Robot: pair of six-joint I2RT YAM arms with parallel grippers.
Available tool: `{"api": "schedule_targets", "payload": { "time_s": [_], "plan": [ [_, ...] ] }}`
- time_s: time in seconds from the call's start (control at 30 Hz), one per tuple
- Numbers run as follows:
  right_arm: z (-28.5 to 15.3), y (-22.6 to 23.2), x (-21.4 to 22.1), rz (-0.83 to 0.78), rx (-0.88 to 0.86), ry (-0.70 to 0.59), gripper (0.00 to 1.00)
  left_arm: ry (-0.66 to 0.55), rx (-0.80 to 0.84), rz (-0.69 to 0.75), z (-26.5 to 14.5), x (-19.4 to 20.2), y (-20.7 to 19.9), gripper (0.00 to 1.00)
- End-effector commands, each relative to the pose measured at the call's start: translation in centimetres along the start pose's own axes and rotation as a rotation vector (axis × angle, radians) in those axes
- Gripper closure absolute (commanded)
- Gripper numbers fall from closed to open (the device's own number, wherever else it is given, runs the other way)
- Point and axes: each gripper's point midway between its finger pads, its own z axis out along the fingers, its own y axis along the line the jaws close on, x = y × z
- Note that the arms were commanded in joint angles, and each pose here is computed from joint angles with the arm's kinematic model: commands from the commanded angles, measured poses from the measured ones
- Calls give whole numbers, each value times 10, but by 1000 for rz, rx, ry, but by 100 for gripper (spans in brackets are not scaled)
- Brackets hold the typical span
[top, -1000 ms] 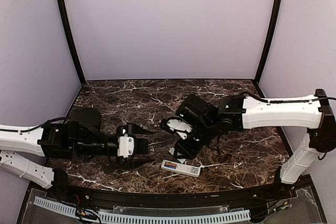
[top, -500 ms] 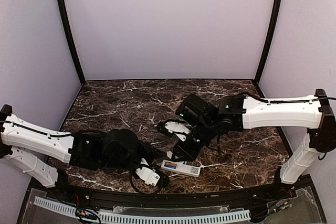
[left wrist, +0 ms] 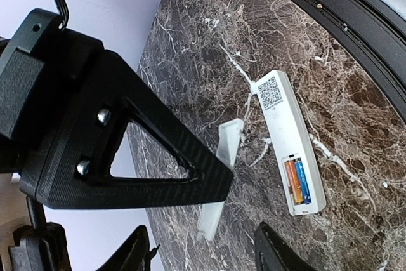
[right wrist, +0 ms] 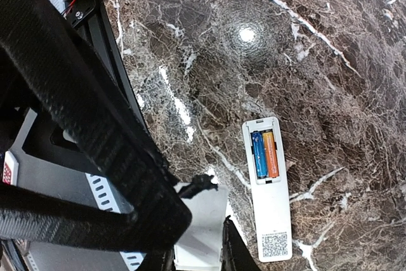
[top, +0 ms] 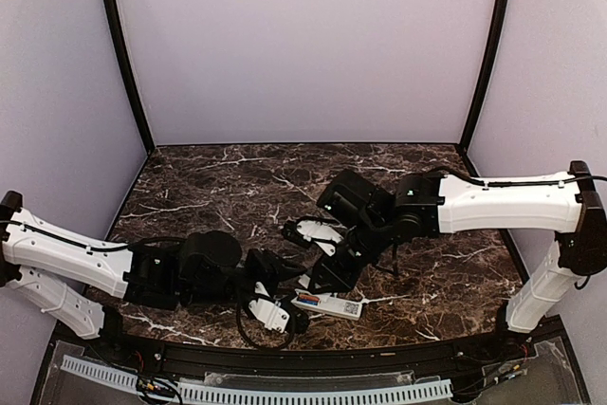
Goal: Load the batteries into the remote control
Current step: Pass from the right arm to the left
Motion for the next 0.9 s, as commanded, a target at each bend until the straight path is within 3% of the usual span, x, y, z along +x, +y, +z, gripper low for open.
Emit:
{"api": "schedule_targets", "payload": {
  "time_s": [0.0,0.47,0.87],
  "plan": [
    [-9,8,-14,-3,-35,-58,86,-44,-22,-32,-15,1,7,47],
    [-9,12,-19,-20,-55,-70,86,23,54,35,-4,13,-2,60],
    [-6,13,-22,-16,-64,-73,85,-9,52,40,0,4,4,71]
  ]
}}
